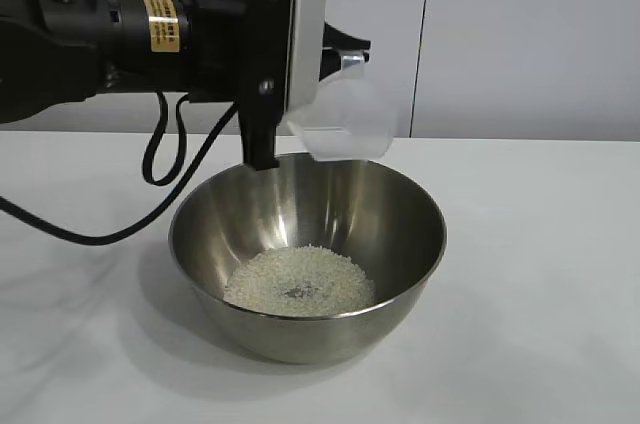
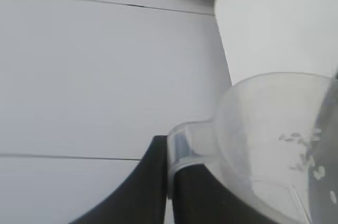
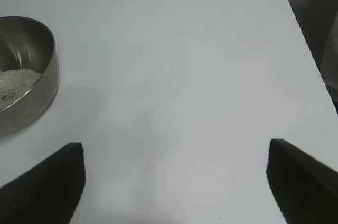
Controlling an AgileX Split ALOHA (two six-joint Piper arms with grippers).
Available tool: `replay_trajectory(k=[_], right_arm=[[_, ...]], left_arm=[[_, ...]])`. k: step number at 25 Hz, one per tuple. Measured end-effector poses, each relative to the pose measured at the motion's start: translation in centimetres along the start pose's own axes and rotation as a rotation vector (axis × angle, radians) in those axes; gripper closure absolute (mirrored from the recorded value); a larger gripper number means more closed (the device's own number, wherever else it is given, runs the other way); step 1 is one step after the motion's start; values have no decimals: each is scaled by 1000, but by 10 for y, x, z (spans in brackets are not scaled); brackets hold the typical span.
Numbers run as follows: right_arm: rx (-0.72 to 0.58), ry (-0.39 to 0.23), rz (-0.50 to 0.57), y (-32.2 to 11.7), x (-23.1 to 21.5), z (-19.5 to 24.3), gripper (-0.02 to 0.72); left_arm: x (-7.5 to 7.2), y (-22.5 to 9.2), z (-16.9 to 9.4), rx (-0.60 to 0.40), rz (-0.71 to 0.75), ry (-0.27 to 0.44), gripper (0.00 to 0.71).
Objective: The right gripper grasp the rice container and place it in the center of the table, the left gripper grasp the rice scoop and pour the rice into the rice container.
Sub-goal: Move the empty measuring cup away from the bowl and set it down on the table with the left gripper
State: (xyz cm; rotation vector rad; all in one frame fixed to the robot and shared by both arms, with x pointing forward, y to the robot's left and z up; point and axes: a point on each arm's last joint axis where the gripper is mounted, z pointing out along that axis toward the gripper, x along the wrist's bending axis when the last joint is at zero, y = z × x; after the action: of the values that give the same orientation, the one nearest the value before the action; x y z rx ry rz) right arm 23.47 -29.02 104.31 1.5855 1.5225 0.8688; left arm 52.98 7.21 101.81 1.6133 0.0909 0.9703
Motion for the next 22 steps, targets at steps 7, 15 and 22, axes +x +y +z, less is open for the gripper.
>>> replay_trajectory(k=[7,15,22], right_arm=[[1,0,0,0,0,0,63],[-10,53,34,1,5,0,63],[-11,64,42,1,6,-1,63]], left_arm=[[34,-11,-58,-92,-422,321,704],[48,-80,-140,148,-570,582,704],[43,-98,-155,233,-533,542,704]])
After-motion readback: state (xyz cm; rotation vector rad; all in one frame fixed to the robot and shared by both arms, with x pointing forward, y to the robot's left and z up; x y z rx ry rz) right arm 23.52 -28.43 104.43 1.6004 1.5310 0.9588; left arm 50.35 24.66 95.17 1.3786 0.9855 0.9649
